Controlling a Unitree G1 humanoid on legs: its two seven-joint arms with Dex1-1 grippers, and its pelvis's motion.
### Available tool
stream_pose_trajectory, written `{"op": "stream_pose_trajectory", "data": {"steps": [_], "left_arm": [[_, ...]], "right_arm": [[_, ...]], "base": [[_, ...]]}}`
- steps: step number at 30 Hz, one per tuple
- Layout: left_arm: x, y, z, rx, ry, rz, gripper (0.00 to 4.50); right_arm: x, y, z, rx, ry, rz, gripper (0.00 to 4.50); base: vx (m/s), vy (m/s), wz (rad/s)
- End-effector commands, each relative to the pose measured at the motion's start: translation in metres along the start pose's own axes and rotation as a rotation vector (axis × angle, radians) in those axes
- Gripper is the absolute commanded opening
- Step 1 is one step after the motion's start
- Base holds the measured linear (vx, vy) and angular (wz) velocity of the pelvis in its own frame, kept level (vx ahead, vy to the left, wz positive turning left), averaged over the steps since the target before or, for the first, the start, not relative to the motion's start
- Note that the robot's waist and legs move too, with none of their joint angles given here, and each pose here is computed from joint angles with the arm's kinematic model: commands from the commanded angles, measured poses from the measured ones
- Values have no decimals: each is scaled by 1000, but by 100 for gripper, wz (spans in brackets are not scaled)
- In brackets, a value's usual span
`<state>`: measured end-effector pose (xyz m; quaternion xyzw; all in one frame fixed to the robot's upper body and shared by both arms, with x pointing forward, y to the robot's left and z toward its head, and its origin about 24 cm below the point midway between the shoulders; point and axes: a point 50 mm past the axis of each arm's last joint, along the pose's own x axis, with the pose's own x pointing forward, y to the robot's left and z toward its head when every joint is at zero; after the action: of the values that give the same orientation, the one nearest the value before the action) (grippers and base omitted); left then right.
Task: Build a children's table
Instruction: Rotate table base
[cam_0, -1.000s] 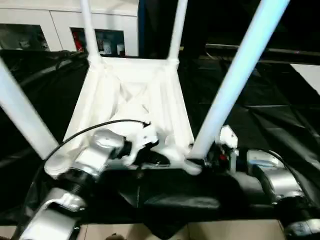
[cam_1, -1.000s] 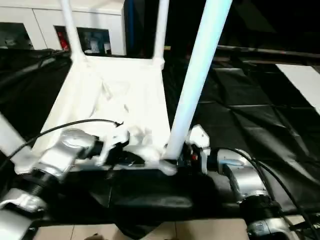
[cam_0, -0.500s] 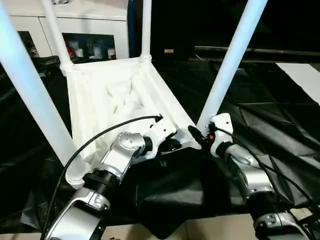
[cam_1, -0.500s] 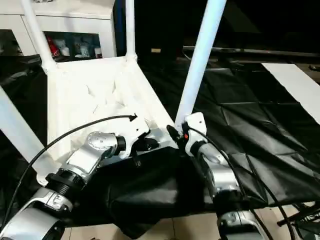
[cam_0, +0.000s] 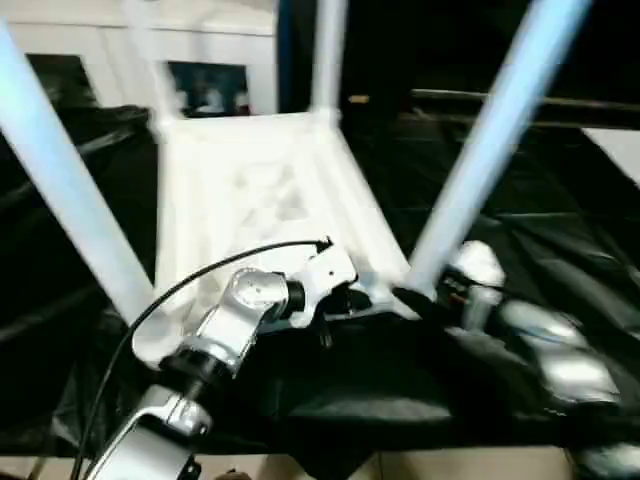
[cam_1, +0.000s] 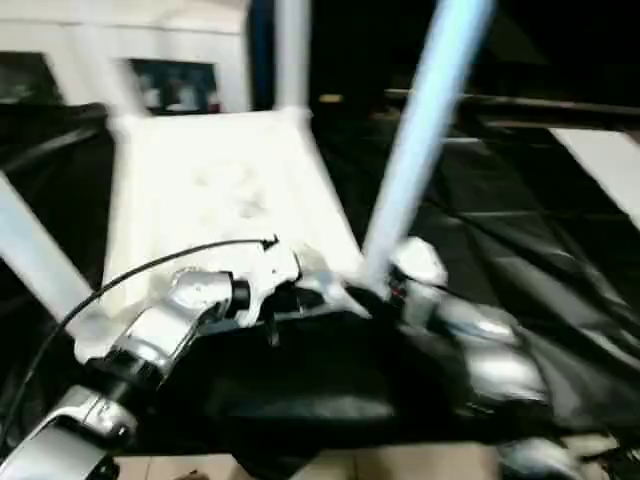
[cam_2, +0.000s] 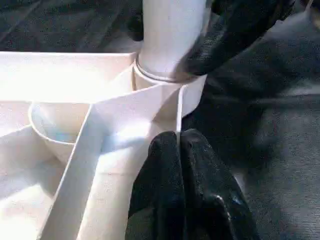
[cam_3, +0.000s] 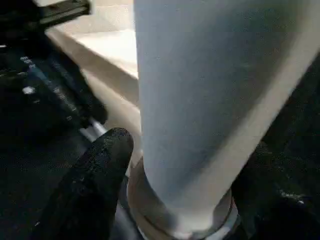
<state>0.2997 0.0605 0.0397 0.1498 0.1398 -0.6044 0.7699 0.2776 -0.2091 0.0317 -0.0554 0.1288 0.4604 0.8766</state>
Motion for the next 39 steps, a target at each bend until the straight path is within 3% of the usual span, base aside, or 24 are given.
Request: {"op": "stream_pose_trajectory", "data": {"steps": [1,2,4,7,10,13,19,24,26,32,39], "left_arm": [[-3,2,12,-4,-84,18,0],[-6,2,13,-19,-101,28,0],[-17,5,16,-23,-134,67,43],[-29,7,16,-32,-139,108,46],[-45,6,13,-42,-138,156,87],[-61,2,10,-67,-139,213,93],[-86,-17,1,-210,-151,259,149],[-90,-30,-5,-270,-135,269,183],[-92,-36,-6,-284,-135,286,203],[-103,-48,-10,-332,-109,307,238],[-116,-63,-15,-388,-91,308,290]], "right_arm": [[-15,1,-3,-7,22,51,304],[-25,-2,-4,-17,38,50,304],[-43,-6,-4,-39,67,34,313],[-56,-12,0,-57,72,-21,313],[-63,-16,6,-55,48,-61,313],[-62,-6,11,-49,33,-2,313],[-42,24,12,33,-5,170,313],[-28,34,13,56,-24,204,313],[-9,29,19,62,-75,111,313],[20,17,20,94,-139,-53,313],[37,11,17,108,-147,-175,313]], "base": [[0,0,0],[0,0,0],[0,0,0],[0,0,0],[0,0,0],[0,0,0],[0,0,0],[0,0,0],[0,0,0],[0,0,0],[0,0,0]]}}
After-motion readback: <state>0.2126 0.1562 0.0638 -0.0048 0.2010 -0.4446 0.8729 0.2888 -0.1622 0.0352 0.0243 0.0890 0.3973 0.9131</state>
